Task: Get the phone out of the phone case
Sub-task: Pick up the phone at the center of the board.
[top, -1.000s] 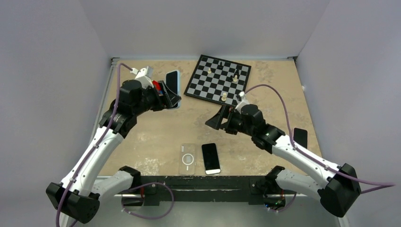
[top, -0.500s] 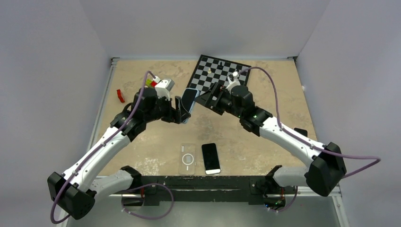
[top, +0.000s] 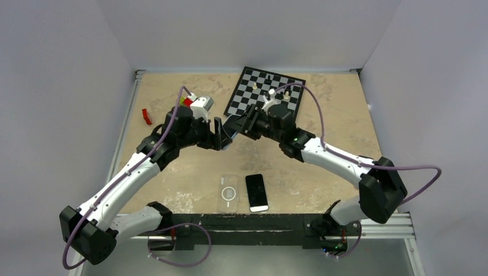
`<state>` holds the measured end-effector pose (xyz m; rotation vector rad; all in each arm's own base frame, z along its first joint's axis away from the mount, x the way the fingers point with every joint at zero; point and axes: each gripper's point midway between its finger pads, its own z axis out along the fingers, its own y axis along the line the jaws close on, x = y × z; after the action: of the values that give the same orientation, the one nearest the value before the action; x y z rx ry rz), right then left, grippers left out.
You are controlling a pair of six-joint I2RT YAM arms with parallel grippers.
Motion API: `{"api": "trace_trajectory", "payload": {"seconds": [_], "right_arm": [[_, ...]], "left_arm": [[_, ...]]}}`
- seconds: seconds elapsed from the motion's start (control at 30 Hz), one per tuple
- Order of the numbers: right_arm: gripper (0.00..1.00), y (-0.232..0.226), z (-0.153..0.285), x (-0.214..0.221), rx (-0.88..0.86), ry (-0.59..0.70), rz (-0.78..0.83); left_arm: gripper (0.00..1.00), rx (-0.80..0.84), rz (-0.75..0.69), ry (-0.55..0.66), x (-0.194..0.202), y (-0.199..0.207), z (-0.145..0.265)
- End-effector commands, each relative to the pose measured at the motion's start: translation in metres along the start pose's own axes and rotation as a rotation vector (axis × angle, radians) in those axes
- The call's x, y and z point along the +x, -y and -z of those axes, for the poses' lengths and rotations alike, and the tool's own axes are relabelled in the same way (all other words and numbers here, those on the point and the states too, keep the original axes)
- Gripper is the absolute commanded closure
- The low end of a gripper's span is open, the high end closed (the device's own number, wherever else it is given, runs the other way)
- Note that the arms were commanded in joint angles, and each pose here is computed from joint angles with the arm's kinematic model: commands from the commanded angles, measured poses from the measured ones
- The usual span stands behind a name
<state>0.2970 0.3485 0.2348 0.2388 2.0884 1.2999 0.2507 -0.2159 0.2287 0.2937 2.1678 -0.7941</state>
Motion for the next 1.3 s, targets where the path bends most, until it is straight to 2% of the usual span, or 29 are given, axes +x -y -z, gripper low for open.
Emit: {"api": "trace_trajectory", "payload": {"seconds": [0.0,0.1,0.13,0.17,0.27,0.33,0.4,0.5,0.6,0.73,0.83,1.07,1.2,1.27], "right_arm": [[0.58,-0.046,-0.007,0.006,-0.200,-0.041,-0.008],[0.87,-0.050,-0.004,0.010,-0.245,-0.054,0.008],[1.00,-0.051,0.000,0.009,-0.251,-0.048,0.017],[1.00,-0.050,0.005,0.007,-0.248,-0.031,0.024],[1.00,-0.042,0.020,-0.003,-0.233,0.015,0.074],[1.00,-0.034,0.033,-0.007,-0.239,0.021,0.124],[1.00,-0.032,0.047,-0.007,-0.288,0.010,0.193],[1.00,-0.040,0.071,0.010,-0.419,-0.060,0.333],[1.00,-0.053,0.098,0.033,-0.555,-0.158,0.451],[1.00,-0.065,0.133,0.045,-0.667,-0.156,0.525],[1.00,-0.072,0.148,0.050,-0.726,-0.160,0.551],[1.00,-0.083,0.156,0.057,-0.826,-0.194,0.549],[1.00,-0.086,0.154,0.056,-0.850,-0.196,0.554],[1.00,-0.088,0.152,0.054,-0.854,-0.186,0.552]], "left_arm": [[1.00,0.084,-0.058,0.075,-0.023,0.022,0.001],[1.00,0.096,-0.073,0.060,-0.021,0.026,0.000],[1.00,0.101,-0.076,0.050,-0.020,0.027,0.000],[0.98,0.104,-0.079,0.046,-0.020,0.028,0.002],[0.54,0.115,-0.090,0.025,-0.020,0.032,0.008],[0.36,0.134,-0.107,0.047,-0.025,0.037,0.018],[0.26,0.151,-0.123,0.103,-0.032,0.041,0.027],[0.22,0.214,-0.129,0.159,-0.037,0.052,0.038],[0.27,0.332,-0.107,0.131,-0.035,0.073,0.041],[0.30,0.572,-0.022,0.040,-0.025,0.109,0.039],[0.31,0.742,-0.004,0.057,-0.030,0.133,0.046],[0.54,0.807,0.038,0.045,-0.031,0.149,0.055],[0.75,0.831,0.048,0.011,-0.028,0.158,0.054],[0.78,0.841,0.051,-0.027,-0.023,0.164,0.052]]}}
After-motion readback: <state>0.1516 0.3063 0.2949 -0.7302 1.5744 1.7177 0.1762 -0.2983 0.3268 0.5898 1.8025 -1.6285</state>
